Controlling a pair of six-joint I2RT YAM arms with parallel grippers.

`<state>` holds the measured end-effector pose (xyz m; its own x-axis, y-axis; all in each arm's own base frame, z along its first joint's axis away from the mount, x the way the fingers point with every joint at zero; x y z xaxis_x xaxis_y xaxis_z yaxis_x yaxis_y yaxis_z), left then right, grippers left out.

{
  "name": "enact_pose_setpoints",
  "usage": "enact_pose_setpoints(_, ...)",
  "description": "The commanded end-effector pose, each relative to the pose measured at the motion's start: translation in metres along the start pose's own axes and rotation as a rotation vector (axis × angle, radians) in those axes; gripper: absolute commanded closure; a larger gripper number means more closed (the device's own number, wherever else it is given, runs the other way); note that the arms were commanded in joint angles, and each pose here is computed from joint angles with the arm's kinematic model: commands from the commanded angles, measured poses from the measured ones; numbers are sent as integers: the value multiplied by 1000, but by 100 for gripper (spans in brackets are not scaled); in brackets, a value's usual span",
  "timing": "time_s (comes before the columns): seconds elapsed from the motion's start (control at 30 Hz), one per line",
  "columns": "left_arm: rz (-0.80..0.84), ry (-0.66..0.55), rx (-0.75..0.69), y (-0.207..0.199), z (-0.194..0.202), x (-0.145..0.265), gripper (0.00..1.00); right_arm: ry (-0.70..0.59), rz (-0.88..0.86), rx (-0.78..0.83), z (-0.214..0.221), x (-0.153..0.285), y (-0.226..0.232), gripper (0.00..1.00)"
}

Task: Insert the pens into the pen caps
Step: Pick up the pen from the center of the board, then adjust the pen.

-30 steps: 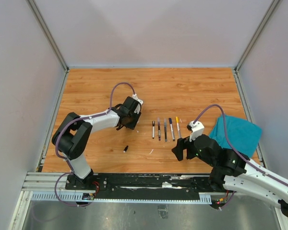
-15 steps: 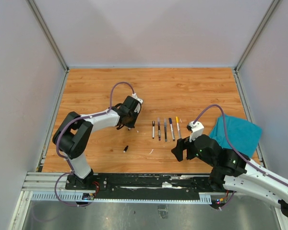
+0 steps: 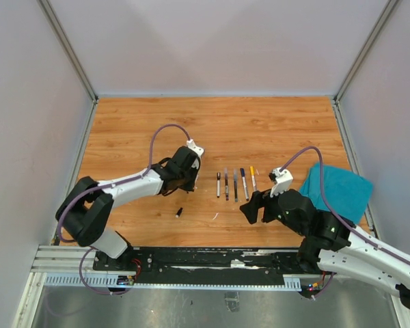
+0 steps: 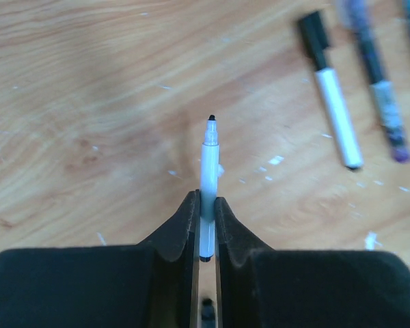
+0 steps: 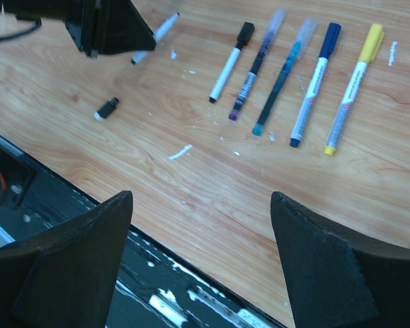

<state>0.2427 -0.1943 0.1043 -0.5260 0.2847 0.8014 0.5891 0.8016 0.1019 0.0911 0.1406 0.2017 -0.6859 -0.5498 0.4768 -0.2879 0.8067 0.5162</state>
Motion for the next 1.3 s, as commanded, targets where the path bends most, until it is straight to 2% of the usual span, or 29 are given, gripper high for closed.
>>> enact_pose_setpoints(0.0,62,-178,40,-23,-16,28,100,-100,-91,-153,-18,-5,27,18)
enact_pose_setpoints(0.3,303,-467,186,-53,-9,89,100,-166,-202,-279,-24,-30,51,23)
enact_pose_setpoints(0.57,432,-593,223,-66,-5,119,99,-172,-259,-392,-27,-56,67,32)
enact_pose_setpoints(0.83,477,-610,215,-72,-5,125,99,-137,-299,-417,-29,-76,82,43)
enact_pose_setpoints(1.27,494,-614,183,-76,-8,125,99,-98,-295,-465,-23,-98,81,60)
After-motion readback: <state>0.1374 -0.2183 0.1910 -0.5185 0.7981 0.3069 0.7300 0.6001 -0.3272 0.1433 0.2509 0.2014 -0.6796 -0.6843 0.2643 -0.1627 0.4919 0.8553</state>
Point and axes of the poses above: each gripper's point midway between its finger pads, its own x axis back along the fingers, its own y axis along the line the jaws close on, z = x × y, the point moved 8 cm from there along x, back along the fingers, and after that the axes turned 15 degrees about -x, right-handed, at the moved point
